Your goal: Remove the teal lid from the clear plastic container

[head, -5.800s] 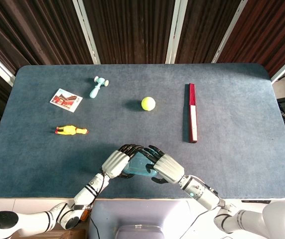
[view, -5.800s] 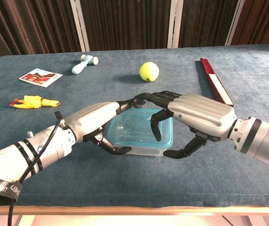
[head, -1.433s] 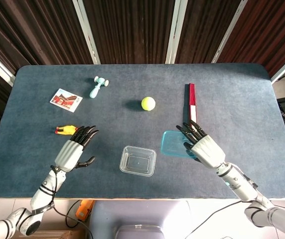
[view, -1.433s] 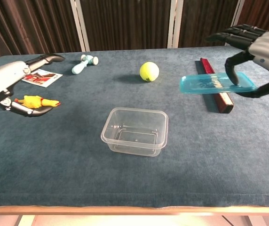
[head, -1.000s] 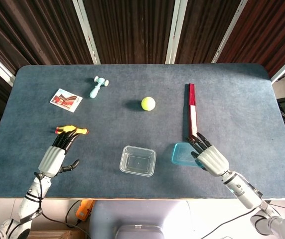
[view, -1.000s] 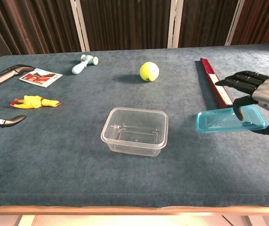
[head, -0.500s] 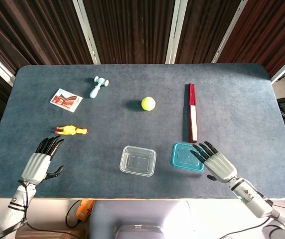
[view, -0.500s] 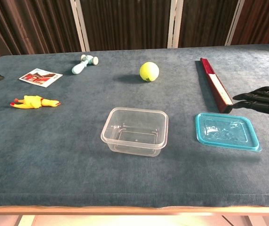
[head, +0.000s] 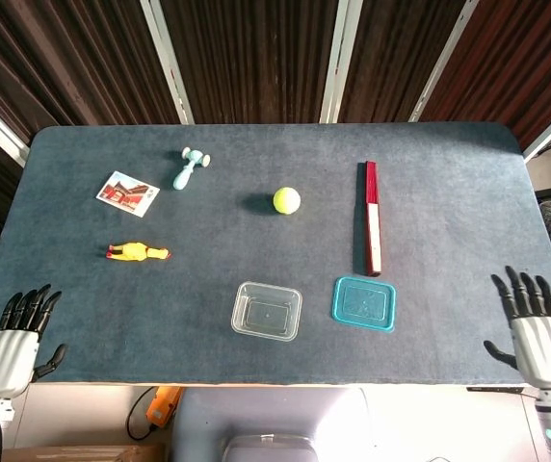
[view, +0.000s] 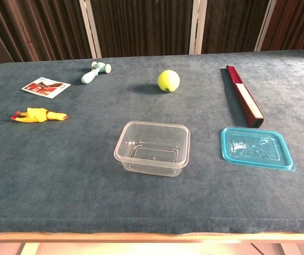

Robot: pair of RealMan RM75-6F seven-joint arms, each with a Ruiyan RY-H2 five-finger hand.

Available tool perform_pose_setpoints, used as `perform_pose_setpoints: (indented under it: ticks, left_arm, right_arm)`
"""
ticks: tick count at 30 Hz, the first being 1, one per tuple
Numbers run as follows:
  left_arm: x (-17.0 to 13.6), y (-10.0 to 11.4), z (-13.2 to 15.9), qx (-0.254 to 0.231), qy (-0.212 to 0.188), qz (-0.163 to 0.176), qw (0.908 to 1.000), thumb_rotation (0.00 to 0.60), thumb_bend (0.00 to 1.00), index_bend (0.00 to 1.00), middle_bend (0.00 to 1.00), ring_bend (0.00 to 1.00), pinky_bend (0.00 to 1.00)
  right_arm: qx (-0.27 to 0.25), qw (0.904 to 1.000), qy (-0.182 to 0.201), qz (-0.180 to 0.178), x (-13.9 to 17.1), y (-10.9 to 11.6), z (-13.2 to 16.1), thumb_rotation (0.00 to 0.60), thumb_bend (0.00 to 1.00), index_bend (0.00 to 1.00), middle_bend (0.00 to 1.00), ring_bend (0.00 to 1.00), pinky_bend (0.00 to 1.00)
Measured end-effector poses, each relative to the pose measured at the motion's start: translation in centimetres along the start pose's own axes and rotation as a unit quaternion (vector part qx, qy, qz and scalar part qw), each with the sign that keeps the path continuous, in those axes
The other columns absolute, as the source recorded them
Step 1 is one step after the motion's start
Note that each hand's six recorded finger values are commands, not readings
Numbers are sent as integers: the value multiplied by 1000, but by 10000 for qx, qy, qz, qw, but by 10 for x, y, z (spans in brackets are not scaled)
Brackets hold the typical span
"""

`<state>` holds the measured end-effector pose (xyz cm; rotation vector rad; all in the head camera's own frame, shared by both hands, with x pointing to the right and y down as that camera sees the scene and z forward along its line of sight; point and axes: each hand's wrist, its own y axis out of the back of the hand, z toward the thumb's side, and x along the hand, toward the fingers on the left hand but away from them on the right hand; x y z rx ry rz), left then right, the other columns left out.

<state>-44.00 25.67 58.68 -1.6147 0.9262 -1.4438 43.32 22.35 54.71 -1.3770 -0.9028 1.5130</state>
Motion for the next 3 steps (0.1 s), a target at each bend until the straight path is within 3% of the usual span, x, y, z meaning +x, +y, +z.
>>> perform_pose_setpoints:
  ticks: [3]
  left_arm:
    - [-4, 3, -1, -36, -23, 57, 10000, 600, 316, 0, 0, 0, 0]
  right_arm:
    - [-115, 9998, -166, -60, 1, 2, -8, 600, 55, 0, 0, 0, 0]
